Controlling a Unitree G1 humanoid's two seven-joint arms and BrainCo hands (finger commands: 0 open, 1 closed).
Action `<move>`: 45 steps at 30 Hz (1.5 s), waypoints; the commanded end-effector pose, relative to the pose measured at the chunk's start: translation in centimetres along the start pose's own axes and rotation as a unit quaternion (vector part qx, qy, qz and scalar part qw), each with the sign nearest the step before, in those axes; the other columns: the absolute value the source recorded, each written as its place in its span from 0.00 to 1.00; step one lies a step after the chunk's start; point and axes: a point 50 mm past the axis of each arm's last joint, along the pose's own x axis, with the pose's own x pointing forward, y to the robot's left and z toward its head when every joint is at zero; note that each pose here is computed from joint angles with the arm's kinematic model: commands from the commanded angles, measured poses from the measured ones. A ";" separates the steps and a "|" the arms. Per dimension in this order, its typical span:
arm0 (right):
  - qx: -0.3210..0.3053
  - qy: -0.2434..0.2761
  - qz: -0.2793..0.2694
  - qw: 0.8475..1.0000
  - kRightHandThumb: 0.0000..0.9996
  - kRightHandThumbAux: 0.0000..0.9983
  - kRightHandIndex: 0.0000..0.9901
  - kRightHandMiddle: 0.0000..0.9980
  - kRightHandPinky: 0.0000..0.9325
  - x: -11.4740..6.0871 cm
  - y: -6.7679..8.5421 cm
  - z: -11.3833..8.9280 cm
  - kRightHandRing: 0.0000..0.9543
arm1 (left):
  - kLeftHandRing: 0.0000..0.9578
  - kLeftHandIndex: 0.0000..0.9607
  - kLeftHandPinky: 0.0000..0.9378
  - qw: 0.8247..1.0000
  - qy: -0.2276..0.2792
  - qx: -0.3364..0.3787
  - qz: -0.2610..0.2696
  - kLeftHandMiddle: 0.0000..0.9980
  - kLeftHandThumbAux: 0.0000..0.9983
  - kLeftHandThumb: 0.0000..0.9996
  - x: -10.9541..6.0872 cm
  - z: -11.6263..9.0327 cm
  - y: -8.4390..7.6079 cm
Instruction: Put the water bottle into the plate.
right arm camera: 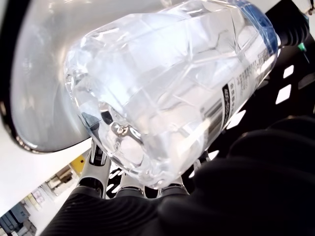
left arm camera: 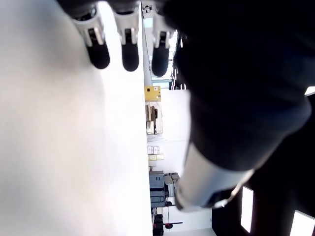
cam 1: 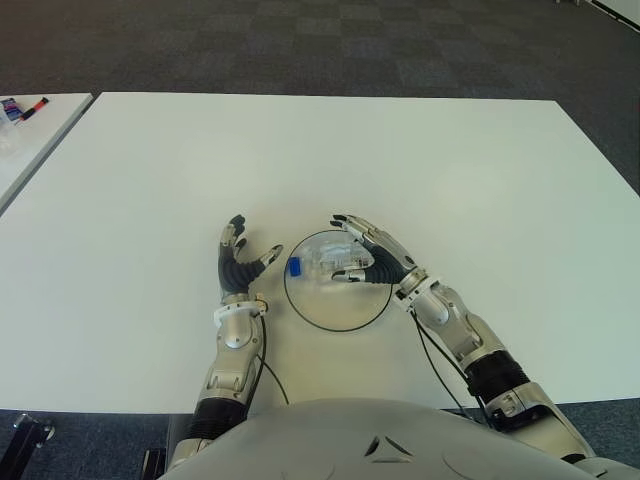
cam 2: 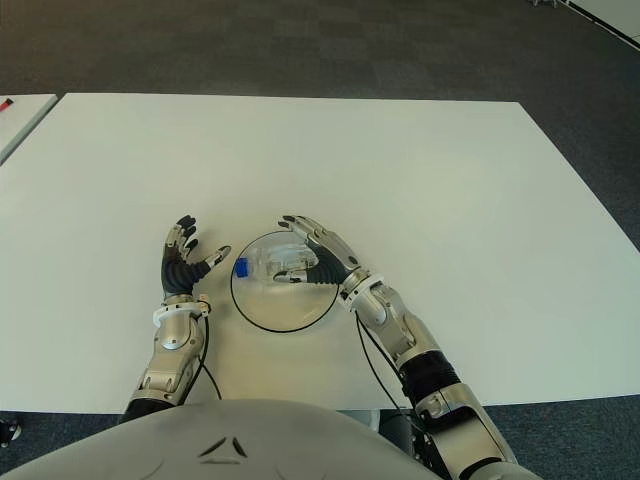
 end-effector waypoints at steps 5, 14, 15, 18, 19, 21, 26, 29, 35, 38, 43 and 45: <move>0.029 -0.014 -0.028 0.999 0.05 0.32 0.00 0.00 0.00 0.0 -0.7 0.7 0.00 | 0.13 0.16 0.14 0.999 0.020 -0.029 0.001 0.15 0.97 0.00 -0.2 0.0 -1.6; 0.054 -0.031 -0.064 0.996 0.04 0.36 0.00 0.00 0.00 -0.2 -1.7 1.4 0.00 | 0.13 0.15 0.13 0.999 0.020 -0.029 -0.002 0.14 0.96 0.00 -0.2 -0.1 -1.6; 0.056 -0.032 -0.070 0.995 0.04 0.36 0.00 0.00 0.00 -0.2 -1.9 1.5 0.00 | 0.13 0.15 0.13 0.999 0.021 -0.029 -0.002 0.14 0.96 0.00 -0.2 -0.1 -1.6; 0.057 -0.036 -0.085 0.994 0.05 0.38 0.00 0.00 0.00 -0.3 -2.5 1.6 0.00 | 0.12 0.15 0.14 0.999 0.021 -0.028 -0.002 0.14 0.96 0.00 -0.2 -0.1 -1.5; 0.057 -0.036 -0.087 0.994 0.06 0.38 0.00 0.00 0.00 -0.3 -2.6 1.6 0.00 | 0.12 0.15 0.14 0.999 0.021 -0.028 -0.002 0.14 0.96 0.00 -0.2 -0.1 -1.5; 0.057 -0.037 -0.095 0.993 0.06 0.38 0.00 0.00 0.00 -0.4 -2.9 1.6 0.00 | 0.12 0.15 0.14 0.999 0.021 -0.028 -0.002 0.14 0.96 0.00 -0.2 -0.1 -1.5; 0.061 -0.038 -0.106 0.992 0.09 0.39 0.00 0.00 0.00 -0.6 -3.6 1.8 0.00 | 0.12 0.15 0.14 0.999 0.021 -0.030 -0.001 0.14 0.97 0.00 -0.2 -0.1 -1.5; 0.066 -0.039 -0.112 0.991 0.10 0.39 0.00 0.00 0.00 -0.7 -4.0 1.9 0.00 | 0.12 0.15 0.14 0.999 0.020 -0.030 -0.001 0.14 0.97 0.00 -0.2 -0.2 -1.5; 0.067 -0.038 -0.132 0.988 0.13 0.41 0.00 0.00 0.00 -0.7 -4.9 2.0 0.00 | 0.12 0.15 0.14 0.999 0.022 -0.032 -0.001 0.14 0.96 0.00 -0.1 -0.3 -1.4; 0.071 -0.037 -0.141 0.987 0.14 0.45 0.00 0.00 0.00 -0.7 -5.1 1.9 0.00 | 0.12 0.15 0.14 0.999 0.023 -0.033 -0.001 0.14 0.96 0.00 -0.1 -0.3 -1.4; 0.077 -0.032 -0.148 0.985 0.14 0.50 0.00 0.00 0.00 -0.6 -5.2 1.8 0.00 | 0.13 0.16 0.14 0.999 0.022 -0.033 -0.002 0.14 0.96 0.00 -0.1 -0.3 -1.3; 0.079 -0.030 -0.151 0.985 0.13 0.52 0.00 0.00 0.00 -0.6 -5.3 1.7 0.00 | 0.13 0.16 0.14 0.999 0.022 -0.032 -0.002 0.14 0.95 0.00 -0.1 -0.3 -1.3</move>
